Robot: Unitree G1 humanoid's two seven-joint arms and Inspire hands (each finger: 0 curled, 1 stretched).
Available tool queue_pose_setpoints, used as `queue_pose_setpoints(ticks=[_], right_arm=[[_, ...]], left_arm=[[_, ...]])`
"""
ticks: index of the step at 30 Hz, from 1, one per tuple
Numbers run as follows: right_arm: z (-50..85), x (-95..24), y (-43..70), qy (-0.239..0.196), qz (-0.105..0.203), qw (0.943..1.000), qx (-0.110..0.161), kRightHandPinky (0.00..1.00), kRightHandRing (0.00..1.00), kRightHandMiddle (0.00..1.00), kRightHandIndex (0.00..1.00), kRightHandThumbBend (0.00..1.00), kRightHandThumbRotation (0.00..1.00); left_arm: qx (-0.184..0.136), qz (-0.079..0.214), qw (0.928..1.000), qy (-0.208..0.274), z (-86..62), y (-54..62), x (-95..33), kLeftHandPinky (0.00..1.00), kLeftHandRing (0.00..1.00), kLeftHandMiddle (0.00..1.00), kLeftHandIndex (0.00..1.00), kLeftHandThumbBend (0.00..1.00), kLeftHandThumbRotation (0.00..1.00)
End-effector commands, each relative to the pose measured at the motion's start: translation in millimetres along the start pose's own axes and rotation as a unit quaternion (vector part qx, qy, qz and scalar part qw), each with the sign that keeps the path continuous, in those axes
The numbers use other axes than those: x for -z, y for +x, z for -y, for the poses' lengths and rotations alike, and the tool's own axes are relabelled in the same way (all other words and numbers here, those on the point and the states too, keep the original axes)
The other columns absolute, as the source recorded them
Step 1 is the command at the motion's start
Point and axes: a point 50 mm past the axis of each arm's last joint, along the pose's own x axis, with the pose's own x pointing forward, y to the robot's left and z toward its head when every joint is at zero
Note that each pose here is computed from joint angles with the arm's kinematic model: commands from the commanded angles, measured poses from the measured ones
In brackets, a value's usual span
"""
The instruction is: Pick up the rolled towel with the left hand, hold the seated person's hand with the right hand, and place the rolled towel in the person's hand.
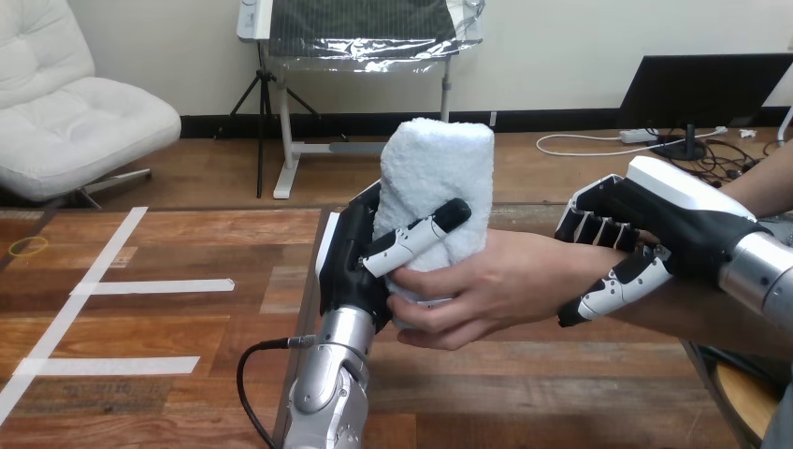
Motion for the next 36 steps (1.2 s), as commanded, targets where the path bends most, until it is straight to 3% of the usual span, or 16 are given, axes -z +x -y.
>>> queue_pose_setpoints(ticks=[1,17,29,32,33,36], right_arm=[[19.0,-15.6,2.0,0.003,0.037,0.9987,0.036,0.39,0.44,0.49,0.52,0.88,0.09],[18.6,-15.8,0.1,-0.007,0.025,0.9994,0.025,0.42,0.46,0.51,0.53,0.89,0.09],[18.3,-14.4,-2.6,-0.011,0.021,0.9997,0.004,0.44,0.49,0.53,0.54,0.90,0.15],[18.1,-13.7,-3.7,-0.020,0.024,0.9995,-0.002,0.45,0.50,0.55,0.56,0.90,0.19],[17.9,-13.3,-4.1,-0.021,0.025,0.9995,-0.002,0.46,0.52,0.56,0.58,0.91,0.22],[17.3,-12.3,-5.4,-0.027,0.028,0.9993,-0.004,0.47,0.53,0.59,0.61,0.92,0.26]], left_arm=[[0.186,0.092,0.9742,-0.088,151.3,30.9,-47.7,0.27,0.33,0.38,0.40,0.80,0.00],[0.182,0.093,0.9749,-0.089,148.1,30.7,-47.7,0.26,0.33,0.38,0.40,0.82,0.00],[0.189,0.085,0.9731,-0.101,144.8,31.5,-47.2,0.26,0.33,0.38,0.41,0.81,0.00],[0.194,0.078,0.9714,-0.112,143.9,31.8,-46.6,0.27,0.34,0.39,0.42,0.78,0.05],[0.196,0.077,0.9709,-0.114,143.5,31.8,-46.5,0.29,0.35,0.41,0.44,0.78,0.12],[0.205,0.075,0.9687,-0.119,141.8,31.8,-46.4,0.30,0.37,0.43,0.47,0.77,0.21]])
